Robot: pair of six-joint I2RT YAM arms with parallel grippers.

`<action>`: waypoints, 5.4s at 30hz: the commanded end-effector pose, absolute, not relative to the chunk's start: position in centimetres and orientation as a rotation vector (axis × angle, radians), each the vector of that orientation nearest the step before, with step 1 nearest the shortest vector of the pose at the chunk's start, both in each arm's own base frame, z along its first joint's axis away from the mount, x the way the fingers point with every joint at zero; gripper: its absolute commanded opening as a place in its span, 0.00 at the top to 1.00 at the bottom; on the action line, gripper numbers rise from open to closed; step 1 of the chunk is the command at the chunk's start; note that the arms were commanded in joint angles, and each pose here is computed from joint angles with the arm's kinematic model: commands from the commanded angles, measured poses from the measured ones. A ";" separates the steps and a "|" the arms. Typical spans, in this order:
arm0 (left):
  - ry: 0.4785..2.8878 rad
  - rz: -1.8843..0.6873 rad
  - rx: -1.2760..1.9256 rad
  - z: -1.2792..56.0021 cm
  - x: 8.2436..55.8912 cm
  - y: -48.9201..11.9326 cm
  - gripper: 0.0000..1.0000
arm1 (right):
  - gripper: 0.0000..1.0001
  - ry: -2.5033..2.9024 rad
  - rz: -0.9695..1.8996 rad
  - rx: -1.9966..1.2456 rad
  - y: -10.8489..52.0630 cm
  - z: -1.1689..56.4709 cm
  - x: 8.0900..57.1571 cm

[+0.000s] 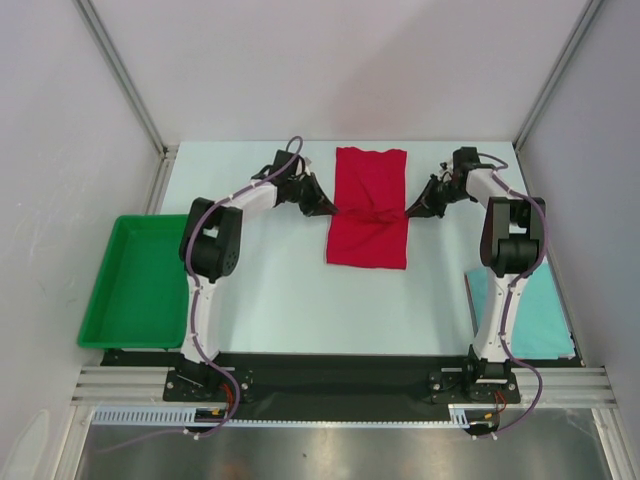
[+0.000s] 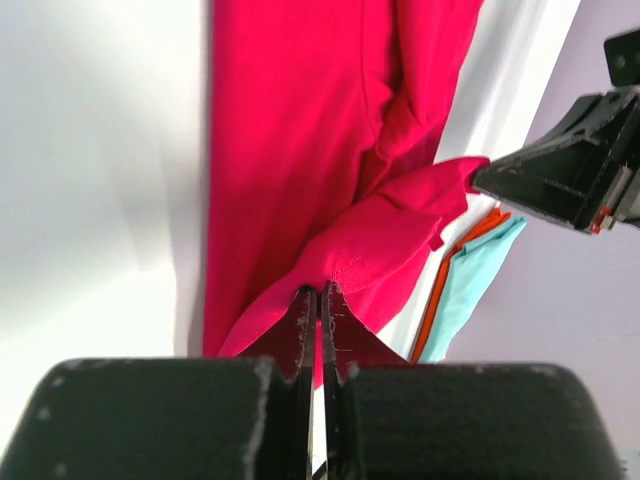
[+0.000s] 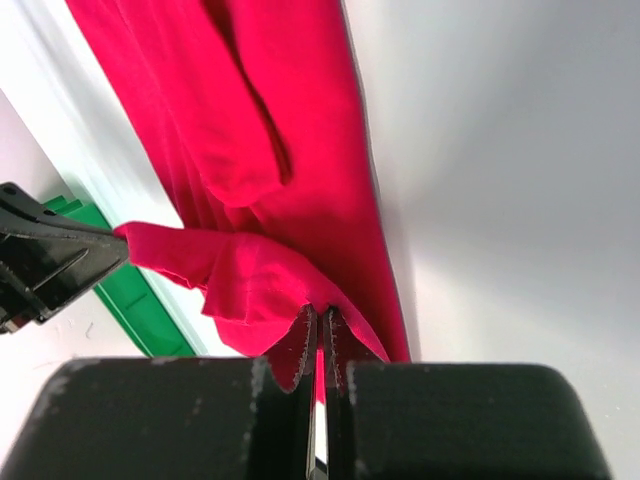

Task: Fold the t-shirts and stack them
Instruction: Fold the tshirt

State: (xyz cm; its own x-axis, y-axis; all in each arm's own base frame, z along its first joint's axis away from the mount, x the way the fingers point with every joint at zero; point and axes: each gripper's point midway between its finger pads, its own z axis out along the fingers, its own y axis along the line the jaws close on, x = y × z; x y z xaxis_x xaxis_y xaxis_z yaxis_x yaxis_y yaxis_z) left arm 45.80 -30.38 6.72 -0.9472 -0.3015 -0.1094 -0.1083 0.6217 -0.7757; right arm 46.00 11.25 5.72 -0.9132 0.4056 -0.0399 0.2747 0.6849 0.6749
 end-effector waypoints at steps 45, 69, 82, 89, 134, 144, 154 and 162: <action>2.755 -1.046 0.108 2.4 34.5 -31.0 0.68 | 0.97 2.799 1.184 0.398 16.2 3.0 32.7; 2.375 -1.459 0.128 9.5 42.6 -36.9 0.56 | 0.69 2.371 1.462 0.488 17.3 8.2 45.6; 2.265 -1.482 -0.090 5.1 52.2 -36.1 0.56 | 0.81 2.281 1.457 0.630 15.8 4.2 54.0; 2.237 -1.438 -0.042 7.1 55.6 -35.4 0.55 | 0.82 2.214 1.430 0.682 11.4 6.1 56.5; 2.420 -0.909 -0.852 3.4 31.8 -27.2 0.45 | 0.49 2.326 0.985 1.215 12.9 3.2 30.4; 2.441 -0.921 -0.903 2.0 31.7 -27.4 0.47 | 0.56 2.313 0.975 1.285 13.0 1.8 30.7; 2.430 -0.909 -0.979 1.0 32.3 -26.7 0.54 | 0.60 2.326 0.944 1.320 13.0 0.8 30.3; 2.424 -0.913 -1.019 0.5 32.6 -26.2 0.57 | 0.65 2.329 0.920 1.352 12.9 0.3 30.4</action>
State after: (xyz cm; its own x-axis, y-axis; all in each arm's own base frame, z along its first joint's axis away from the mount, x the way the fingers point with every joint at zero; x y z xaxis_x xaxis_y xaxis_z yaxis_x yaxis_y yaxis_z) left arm 33.07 -27.29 2.42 -0.6912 -0.7176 -0.0851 -0.4548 0.5235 -0.7205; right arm 31.27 13.75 2.35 -0.5469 0.8340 0.0730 0.6068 0.3348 0.7209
